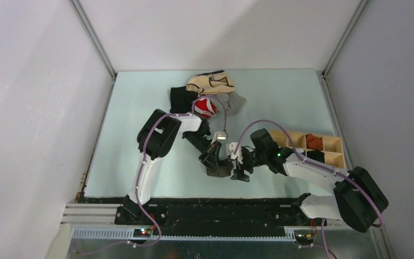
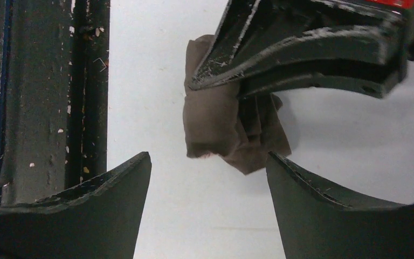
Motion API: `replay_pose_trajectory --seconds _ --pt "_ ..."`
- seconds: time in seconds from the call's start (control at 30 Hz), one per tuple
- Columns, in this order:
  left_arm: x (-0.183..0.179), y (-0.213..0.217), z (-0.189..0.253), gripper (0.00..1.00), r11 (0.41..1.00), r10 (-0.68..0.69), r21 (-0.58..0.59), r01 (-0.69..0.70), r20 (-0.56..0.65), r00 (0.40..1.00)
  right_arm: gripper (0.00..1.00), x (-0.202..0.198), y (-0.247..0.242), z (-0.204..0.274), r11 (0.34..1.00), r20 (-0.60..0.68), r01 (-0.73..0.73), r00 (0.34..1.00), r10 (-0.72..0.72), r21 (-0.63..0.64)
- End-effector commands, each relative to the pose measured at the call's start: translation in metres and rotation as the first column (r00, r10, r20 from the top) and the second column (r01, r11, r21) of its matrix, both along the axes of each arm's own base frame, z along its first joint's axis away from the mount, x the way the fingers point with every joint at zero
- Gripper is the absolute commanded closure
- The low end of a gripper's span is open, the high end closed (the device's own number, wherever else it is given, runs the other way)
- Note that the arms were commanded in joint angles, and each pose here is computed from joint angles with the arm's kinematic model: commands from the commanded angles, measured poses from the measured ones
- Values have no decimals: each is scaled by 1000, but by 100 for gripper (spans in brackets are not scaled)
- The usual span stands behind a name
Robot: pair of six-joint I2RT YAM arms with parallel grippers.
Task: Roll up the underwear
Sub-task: Roll the underwear to the center of the board.
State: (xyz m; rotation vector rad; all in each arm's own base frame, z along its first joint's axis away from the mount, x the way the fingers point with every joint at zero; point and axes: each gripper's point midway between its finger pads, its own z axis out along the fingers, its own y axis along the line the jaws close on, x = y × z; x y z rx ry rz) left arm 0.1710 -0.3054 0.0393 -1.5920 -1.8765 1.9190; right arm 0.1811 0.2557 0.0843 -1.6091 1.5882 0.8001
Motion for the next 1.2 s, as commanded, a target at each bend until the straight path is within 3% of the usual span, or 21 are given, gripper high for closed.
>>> replay_pose_trajectory --seconds 0.0,0.27,0.5,0.6,0.63,0.73,0.77,0.83,0.9,0.97,1.0,1.1,1.17 --pt "-10 14 -6 79 997 -13 69 17 -64 998 19 7 31 10 996 72 -72 995 68 54" --pt "3 14 -18 72 992 43 120 -41 -10 999 27 6 55 -11 997 -50 -55 997 57 45" --pt "25 12 -25 64 972 151 172 -160 63 987 70 -7 56 -37 998 -310 -34 951 18 -48" --pt "49 13 -21 52 948 247 173 -266 126 961 88 -7 55 -45 997 -431 -8 902 -26 -76" --pt "69 14 -13 36 913 344 164 -374 187 920 98 -10 53 -45 996 -494 12 868 -52 -83" --pt "113 24 16 16 805 537 101 -585 296 790 100 -1 44 -56 985 -635 101 754 -168 -140" --pt "133 33 32 5 743 604 78 -665 348 717 100 2 39 -58 980 -665 123 721 -195 -155" --pt "152 46 54 1 671 662 18 -741 436 610 100 3 32 -70 967 -725 152 641 -253 -203" --pt "156 56 74 1 649 668 -71 -758 530 522 100 10 29 -75 958 -751 175 595 -286 -226" --pt "147 61 85 1 674 631 -155 -722 630 453 100 18 26 -81 947 -766 202 556 -322 -251" --pt "142 59 82 0 717 571 -178 -674 704 422 100 20 25 -82 941 -775 213 534 -338 -264" --pt "109 53 75 1 799 461 -194 -569 805 373 100 28 19 -93 921 -794 246 470 -385 -301" --pt "98 44 68 1 823 399 -199 -531 869 294 100 29 17 -97 913 -805 256 436 -402 -318"
